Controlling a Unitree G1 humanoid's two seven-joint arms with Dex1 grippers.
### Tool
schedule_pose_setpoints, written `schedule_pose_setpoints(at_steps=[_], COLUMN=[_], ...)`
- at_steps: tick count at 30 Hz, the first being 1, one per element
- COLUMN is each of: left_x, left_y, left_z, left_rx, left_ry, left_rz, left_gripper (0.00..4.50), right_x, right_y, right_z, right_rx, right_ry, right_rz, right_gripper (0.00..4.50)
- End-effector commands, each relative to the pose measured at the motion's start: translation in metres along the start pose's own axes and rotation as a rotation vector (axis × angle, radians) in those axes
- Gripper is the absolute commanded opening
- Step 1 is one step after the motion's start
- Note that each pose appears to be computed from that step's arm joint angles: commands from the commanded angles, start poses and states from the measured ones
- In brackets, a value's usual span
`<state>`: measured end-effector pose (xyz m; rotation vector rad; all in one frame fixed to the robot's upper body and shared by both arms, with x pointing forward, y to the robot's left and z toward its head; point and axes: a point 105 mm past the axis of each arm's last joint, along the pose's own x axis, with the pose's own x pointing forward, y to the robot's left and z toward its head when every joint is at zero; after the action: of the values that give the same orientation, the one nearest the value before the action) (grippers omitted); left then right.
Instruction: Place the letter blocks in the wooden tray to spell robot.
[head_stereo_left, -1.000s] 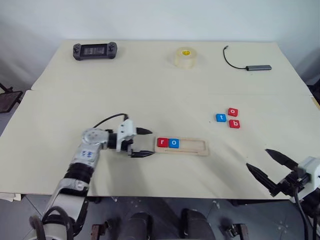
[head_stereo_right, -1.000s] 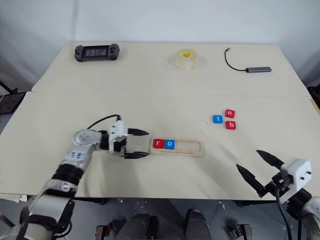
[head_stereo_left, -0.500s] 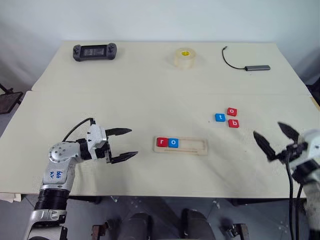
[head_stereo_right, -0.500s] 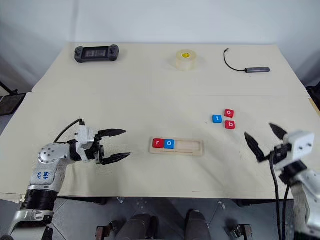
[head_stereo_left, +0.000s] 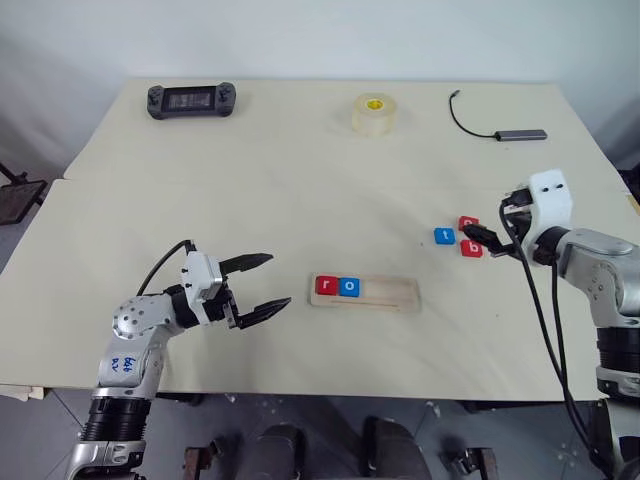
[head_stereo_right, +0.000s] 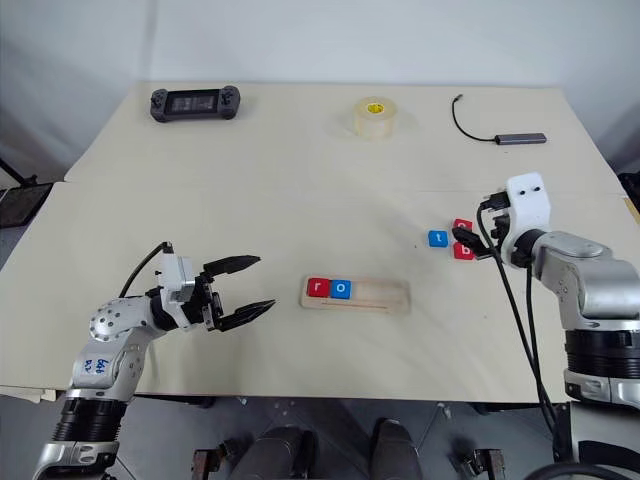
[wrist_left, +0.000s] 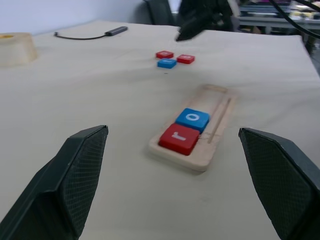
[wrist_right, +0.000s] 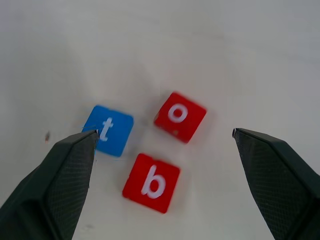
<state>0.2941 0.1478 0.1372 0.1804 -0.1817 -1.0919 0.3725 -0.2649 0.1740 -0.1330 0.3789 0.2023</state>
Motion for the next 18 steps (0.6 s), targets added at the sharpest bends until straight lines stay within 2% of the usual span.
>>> schedule_pose_setpoints(at_steps=[1, 13, 18], left_x=[0.002, 0.007, 0.009], left_y=[-0.005, -0.002, -0.003], left_z=[0.012, 0.013, 0.011], left_rx=[0.033, 0.043, 0.037], left_ry=[-0.042, -0.050, -0.044], left_rz=[0.000, -0.014, -0.029], left_gripper=[4.45, 4.45, 4.45], right_x=[-0.004, -0.006, -0.003], right_y=[-0.001, -0.003, -0.001], right_z=[0.009, 0.007, -0.012], right_rx=[-0.009, 0.004, 0.033], right_ry=[-0.017, -0.012, 0.070], right_rz=[-0.023, -0.033, -0.036], right_gripper=[4.50, 4.50, 4.50])
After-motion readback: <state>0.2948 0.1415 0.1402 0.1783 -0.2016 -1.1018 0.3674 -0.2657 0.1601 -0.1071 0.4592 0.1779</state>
